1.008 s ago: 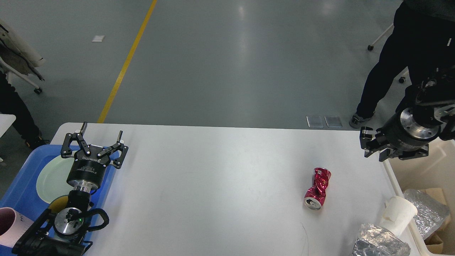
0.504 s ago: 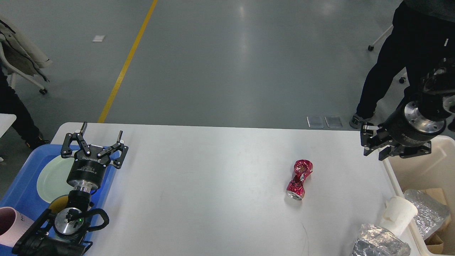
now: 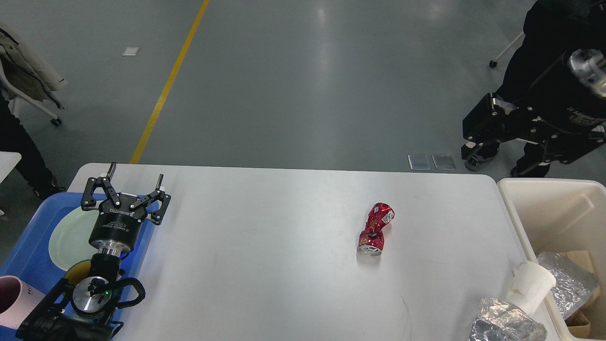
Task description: Tidy desktop
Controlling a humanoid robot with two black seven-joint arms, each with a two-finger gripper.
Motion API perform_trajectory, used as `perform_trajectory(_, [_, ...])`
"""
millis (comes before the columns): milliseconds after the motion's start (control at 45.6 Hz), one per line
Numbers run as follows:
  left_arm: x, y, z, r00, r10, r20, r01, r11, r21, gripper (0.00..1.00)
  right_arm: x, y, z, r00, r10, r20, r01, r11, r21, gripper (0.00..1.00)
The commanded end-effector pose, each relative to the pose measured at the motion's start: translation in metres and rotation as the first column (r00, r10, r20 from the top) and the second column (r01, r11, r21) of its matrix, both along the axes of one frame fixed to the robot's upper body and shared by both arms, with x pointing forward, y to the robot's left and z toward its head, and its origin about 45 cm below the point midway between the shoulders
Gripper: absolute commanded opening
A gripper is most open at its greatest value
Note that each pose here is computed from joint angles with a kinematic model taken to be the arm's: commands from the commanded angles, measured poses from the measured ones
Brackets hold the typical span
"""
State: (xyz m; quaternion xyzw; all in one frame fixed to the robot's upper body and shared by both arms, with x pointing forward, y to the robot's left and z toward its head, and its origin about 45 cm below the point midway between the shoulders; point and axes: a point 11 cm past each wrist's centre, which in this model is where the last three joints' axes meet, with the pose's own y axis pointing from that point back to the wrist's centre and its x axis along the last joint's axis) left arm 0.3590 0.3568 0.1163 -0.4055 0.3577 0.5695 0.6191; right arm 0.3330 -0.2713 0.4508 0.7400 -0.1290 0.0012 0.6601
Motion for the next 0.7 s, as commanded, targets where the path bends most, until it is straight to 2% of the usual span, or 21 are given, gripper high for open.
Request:
perform_trajectory(0, [0.0, 0.0, 0.0, 1.0, 0.0, 0.0, 0.0, 1.0, 0.0, 0.97, -0.005, 0.005, 0.004, 1.0, 0.012, 0.005, -0.012, 1.0, 0.01, 1.0])
perform_trajectory(307, [0.0, 0.0, 0.0, 1.0, 0.0, 0.0, 0.0, 1.0, 0.0, 0.97, 0.004, 0.009, -0.004, 0.999, 0.005, 0.053, -0.005, 1.0, 0.0, 1.0])
perform_trajectory(504, [0.0, 0.0, 0.0, 1.0, 0.0, 0.0, 0.0, 1.0, 0.0, 0.97, 0.017, 0.026, -0.049, 1.0, -0.031, -0.002, 0.031, 0.998, 0.059, 0.98])
perform_trajectory(679, [0.0, 0.0, 0.0, 1.0, 0.0, 0.0, 0.0, 1.0, 0.0, 0.97, 0.034, 0.033, -0.108, 0.997, -0.07, -0.033, 0.071, 0.996, 0.047, 0.98])
